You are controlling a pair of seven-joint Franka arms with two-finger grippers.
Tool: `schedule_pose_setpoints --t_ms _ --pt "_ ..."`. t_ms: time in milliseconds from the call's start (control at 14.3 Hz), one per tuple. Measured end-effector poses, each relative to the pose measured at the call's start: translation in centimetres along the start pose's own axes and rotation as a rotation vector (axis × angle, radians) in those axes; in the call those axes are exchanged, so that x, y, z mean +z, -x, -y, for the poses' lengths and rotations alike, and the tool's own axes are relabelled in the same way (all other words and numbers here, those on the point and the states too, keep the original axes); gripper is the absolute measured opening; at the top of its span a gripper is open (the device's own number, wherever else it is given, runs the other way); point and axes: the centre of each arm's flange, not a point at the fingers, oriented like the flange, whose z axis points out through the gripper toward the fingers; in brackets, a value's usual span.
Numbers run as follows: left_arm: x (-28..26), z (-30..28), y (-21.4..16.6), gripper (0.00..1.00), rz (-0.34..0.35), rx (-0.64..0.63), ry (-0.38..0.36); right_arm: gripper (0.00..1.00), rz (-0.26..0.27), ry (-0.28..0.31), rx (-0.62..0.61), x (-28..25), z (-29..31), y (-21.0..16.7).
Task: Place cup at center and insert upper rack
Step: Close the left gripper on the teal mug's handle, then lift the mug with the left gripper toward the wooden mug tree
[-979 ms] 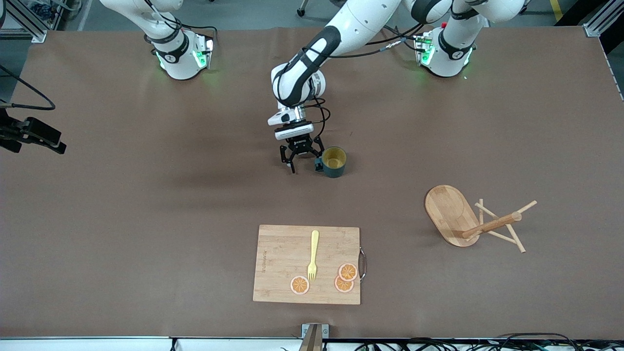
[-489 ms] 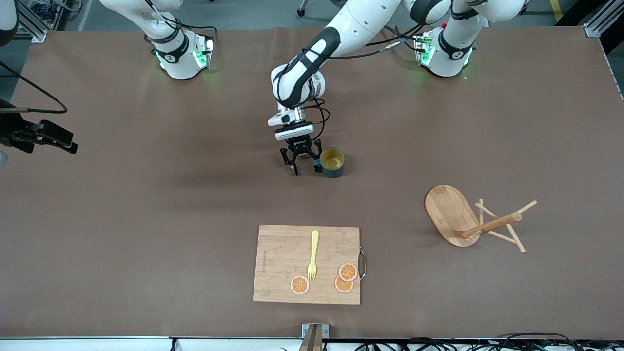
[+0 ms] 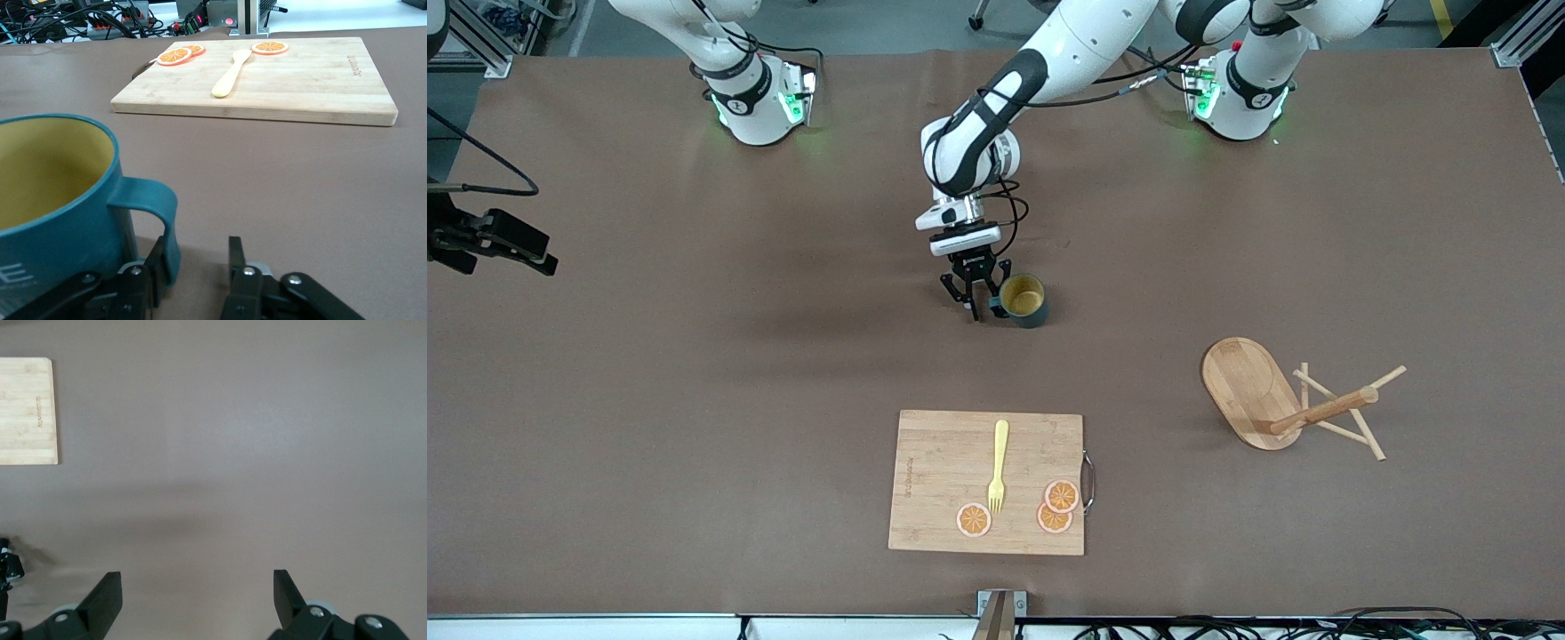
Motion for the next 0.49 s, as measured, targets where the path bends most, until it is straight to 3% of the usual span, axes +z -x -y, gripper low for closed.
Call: schedule_pose_setpoints --t_ms 70,210,280,489 --pt "-0.03 -0.08 -0.11 0.27 -0.001 -0.011 0.001 1.00 -0.005 0.000 0.002 -0.05 -0.14 -0.06" --pt "-0.09 -0.23 -0.30 0.19 -0.003 -0.054 0.004 1.00 -0.033 0.001 0.007 -0.29 -0.41 -0.35" --pt "-0.12 -0.27 -0.34 0.10 -0.003 -0.074 0.005 1.00 -0.046 0.001 0.008 -0.41 -0.47 -0.48" --pt "-0.21 -0.37 -0.43 0.06 -0.004 -0.109 0.008 1.00 -0.054 0.001 0.007 -0.44 -0.41 -0.57"
